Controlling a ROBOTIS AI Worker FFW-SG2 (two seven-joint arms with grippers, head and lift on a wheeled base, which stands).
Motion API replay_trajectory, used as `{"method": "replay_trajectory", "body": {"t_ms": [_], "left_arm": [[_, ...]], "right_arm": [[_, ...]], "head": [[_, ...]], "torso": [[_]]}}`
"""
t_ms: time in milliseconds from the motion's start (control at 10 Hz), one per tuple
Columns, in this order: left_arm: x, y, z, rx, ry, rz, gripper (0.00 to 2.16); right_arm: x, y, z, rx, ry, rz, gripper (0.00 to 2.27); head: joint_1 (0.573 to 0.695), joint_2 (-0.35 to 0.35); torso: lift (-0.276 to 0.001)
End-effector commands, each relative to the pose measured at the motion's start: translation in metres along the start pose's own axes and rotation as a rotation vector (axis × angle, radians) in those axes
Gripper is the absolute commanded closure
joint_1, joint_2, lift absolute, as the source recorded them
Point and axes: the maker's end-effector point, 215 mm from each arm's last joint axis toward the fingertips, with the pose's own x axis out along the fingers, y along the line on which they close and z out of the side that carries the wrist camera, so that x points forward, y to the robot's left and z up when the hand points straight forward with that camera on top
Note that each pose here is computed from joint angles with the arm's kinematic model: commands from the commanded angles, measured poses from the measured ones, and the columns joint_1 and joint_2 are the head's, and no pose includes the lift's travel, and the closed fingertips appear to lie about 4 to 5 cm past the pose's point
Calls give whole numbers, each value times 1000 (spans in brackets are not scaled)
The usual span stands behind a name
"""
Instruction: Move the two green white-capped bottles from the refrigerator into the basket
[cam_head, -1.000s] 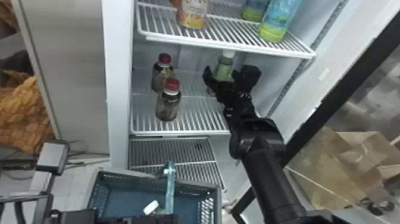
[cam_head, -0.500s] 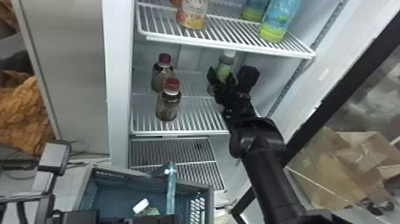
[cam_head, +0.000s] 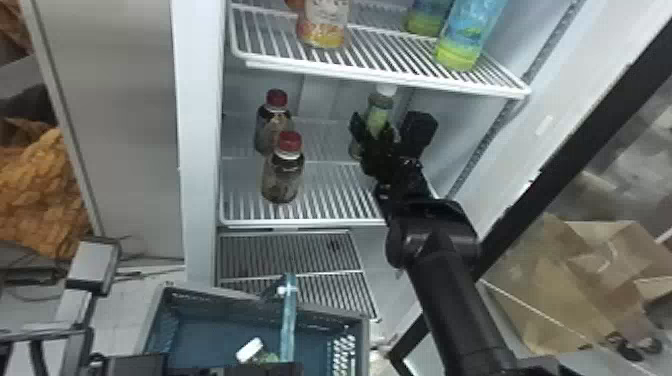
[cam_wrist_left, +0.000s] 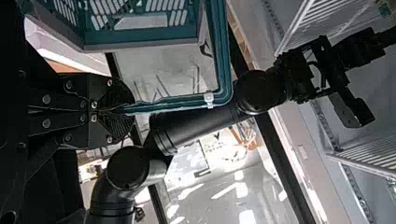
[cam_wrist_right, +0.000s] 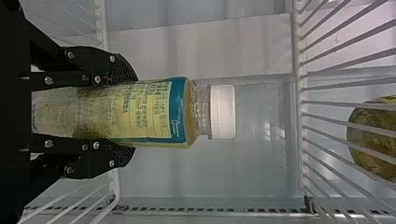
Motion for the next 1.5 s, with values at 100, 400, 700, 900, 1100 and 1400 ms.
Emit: {"method": "replay_trajectory", "body": {"t_ms": [100, 400, 700, 900, 1100, 1400], "left_arm": [[0, 1, -2, -2, 3, 3, 1161], [0, 0, -2, -4, 1, -2, 1161], [0, 0, -4, -9, 2, -4, 1161], [0, 0, -5, -12, 2, -4, 1161], [-1, 1, -6, -17, 2, -4, 1161], [-2, 2, -8, -22, 4, -3, 1161]], "right_arm": [[-12, 3, 6, -2, -21, 12, 869], [-32, 8, 8, -3, -14, 30, 869], [-55, 5, 15, -5, -20, 40, 871], [-73, 10, 15, -11, -12, 64, 869], [-97, 13, 18, -3, -13, 85, 869], [-131, 27, 24, 45, -27, 128, 869]], "head": [[695, -350], [695, -350], [695, -350], [695, -350], [695, -350], [695, -350]], "torso": [[-263], [-263], [-263], [-263], [-263], [-263]]}}
